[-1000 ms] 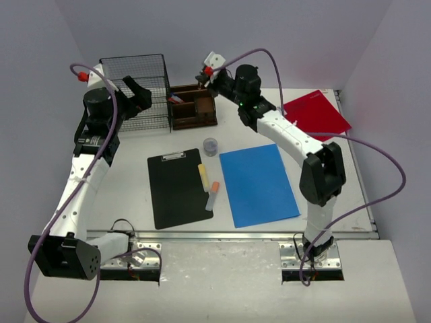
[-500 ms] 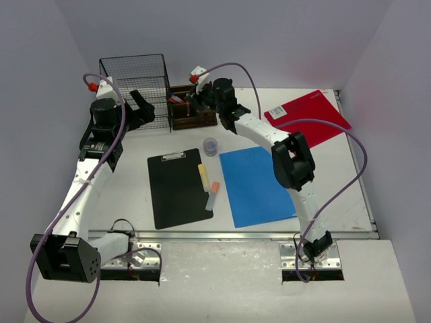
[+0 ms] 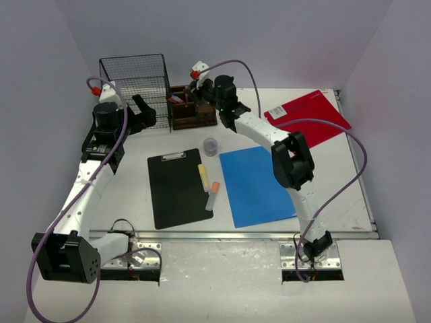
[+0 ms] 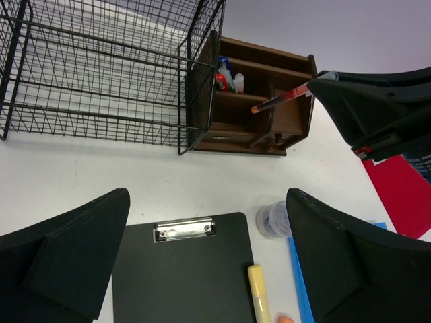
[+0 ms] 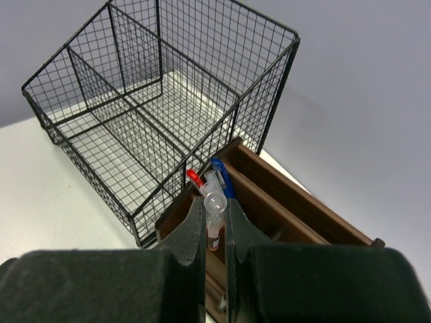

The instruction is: Organize the desk

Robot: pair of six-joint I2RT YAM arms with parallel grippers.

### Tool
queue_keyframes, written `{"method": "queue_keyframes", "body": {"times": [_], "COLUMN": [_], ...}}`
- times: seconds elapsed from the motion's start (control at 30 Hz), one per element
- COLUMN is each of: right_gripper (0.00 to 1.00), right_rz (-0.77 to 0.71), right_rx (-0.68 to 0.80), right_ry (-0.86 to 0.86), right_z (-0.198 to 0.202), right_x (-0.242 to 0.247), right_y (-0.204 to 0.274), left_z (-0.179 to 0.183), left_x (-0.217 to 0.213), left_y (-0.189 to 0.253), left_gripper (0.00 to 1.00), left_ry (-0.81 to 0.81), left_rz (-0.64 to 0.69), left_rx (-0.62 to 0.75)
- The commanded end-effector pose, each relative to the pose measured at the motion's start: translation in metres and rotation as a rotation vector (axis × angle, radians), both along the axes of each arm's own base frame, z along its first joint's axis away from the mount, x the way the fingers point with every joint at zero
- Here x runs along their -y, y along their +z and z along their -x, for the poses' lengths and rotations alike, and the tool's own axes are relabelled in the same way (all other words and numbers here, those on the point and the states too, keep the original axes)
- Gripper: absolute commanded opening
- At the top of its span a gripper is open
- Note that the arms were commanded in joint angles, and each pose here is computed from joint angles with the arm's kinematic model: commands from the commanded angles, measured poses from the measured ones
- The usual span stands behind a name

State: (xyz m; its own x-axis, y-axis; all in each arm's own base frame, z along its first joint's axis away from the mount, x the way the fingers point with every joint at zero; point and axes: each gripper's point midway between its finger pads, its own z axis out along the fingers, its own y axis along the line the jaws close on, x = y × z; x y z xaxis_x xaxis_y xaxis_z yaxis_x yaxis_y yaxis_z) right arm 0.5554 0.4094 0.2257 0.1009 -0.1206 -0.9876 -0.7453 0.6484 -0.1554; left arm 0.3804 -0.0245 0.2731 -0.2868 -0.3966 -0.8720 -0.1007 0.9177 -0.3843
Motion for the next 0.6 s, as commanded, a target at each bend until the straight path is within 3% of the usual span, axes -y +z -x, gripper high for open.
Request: {"method": "queue_keyframes", "body": {"times": [0.0,0.57], "right_gripper": [0.0,0.0], "right_rz": [-0.069,0.048], "right_rx": [0.184,0.192], "right_ry": [-0.031,-0.042], "right_z": [-0.012,-0.026], "right_x": [0.003,-0.001], "right_y": [0.067,-0.004], "left_z": [-0.004,0.001], "left_x": [-0.002,-0.004], "left_y": [0.021,0.012], "left_gripper": [1.0,1.0], "left_ry": [-0.003,0.007], "left_rz": [0.009,-0.001], "left_rx": [0.081,0.055]}}
